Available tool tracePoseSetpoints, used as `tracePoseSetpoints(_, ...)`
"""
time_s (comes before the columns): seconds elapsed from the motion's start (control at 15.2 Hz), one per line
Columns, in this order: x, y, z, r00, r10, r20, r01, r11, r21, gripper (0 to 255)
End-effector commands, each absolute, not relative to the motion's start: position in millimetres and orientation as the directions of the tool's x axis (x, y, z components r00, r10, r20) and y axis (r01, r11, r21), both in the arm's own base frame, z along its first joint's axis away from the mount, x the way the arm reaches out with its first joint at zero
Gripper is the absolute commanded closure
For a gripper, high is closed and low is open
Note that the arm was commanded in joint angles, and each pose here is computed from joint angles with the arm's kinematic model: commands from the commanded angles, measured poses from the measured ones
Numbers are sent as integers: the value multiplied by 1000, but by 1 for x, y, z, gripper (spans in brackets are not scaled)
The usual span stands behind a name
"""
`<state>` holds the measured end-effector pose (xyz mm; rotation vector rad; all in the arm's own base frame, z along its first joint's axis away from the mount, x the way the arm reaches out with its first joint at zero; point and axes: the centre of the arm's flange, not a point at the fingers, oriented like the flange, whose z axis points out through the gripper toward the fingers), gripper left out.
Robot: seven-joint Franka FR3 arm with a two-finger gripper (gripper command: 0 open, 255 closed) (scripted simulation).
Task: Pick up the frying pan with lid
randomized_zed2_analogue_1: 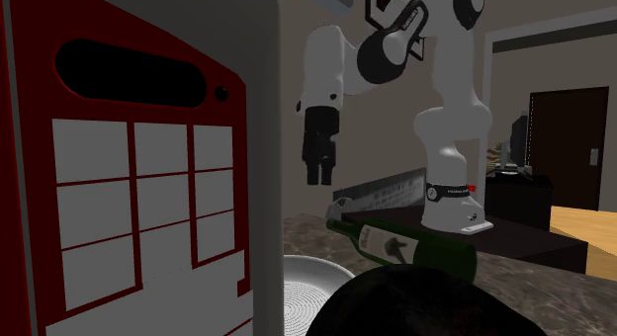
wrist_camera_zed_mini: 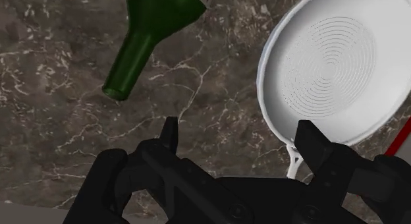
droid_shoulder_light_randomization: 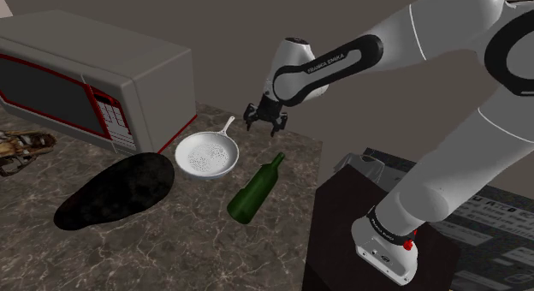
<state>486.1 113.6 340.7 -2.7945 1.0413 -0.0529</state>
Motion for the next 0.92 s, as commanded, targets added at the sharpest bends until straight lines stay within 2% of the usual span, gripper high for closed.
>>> tracePoseSetpoints(0.0,506,119,329,729,-685,-15,-676,-716,-177,0)
tracePoseSetpoints(0.86,637,138,248,530,-848,15,-814,-514,-271,0)
